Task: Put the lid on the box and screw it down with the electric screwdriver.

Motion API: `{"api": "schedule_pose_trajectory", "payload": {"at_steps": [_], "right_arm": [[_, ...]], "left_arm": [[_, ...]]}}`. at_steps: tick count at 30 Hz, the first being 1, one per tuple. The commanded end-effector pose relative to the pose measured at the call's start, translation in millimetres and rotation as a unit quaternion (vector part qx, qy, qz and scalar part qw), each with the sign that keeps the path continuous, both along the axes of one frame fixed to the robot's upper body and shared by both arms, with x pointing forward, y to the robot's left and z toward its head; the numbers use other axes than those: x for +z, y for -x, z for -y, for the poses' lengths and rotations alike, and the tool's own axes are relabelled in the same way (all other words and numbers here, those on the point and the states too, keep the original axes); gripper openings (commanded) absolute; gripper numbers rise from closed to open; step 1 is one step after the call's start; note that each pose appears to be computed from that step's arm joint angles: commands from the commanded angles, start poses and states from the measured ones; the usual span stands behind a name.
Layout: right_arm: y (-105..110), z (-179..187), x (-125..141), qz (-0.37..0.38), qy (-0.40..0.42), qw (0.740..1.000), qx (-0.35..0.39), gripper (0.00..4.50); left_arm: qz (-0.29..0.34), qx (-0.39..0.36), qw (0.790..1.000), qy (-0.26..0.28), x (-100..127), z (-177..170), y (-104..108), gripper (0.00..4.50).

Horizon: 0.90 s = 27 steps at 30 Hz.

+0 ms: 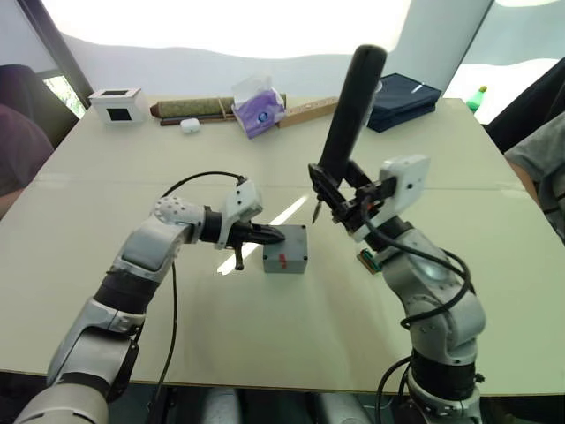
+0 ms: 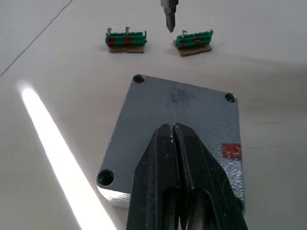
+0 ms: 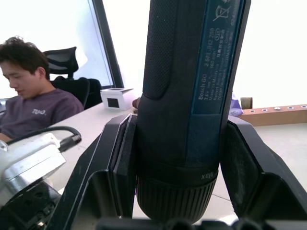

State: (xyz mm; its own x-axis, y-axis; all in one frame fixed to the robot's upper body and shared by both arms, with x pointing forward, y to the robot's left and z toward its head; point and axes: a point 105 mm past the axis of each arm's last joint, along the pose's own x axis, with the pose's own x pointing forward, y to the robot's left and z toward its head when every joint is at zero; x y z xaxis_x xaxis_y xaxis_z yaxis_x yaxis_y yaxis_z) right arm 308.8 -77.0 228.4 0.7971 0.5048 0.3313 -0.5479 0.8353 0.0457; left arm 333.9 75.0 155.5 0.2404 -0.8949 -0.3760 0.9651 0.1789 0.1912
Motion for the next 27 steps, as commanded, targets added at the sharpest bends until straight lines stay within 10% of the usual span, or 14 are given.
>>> {"api": "schedule_pose_trajectory", "payload": {"at_steps": [1,27], "right_arm": [[5.8,-7.6,12.7,0.059,-0.003,0.998,-0.002,2.16],[-8.4,-18.7,-35.4,0.041,0.039,0.998,-0.020,2.16]], "left_arm": [[0.018,0.012,1.000,-0.018,-9.5,-0.9,-4.6,0.00],[0.007,-0.006,0.999,-0.036,-18.0,-2.4,3.7,0.00]]}}
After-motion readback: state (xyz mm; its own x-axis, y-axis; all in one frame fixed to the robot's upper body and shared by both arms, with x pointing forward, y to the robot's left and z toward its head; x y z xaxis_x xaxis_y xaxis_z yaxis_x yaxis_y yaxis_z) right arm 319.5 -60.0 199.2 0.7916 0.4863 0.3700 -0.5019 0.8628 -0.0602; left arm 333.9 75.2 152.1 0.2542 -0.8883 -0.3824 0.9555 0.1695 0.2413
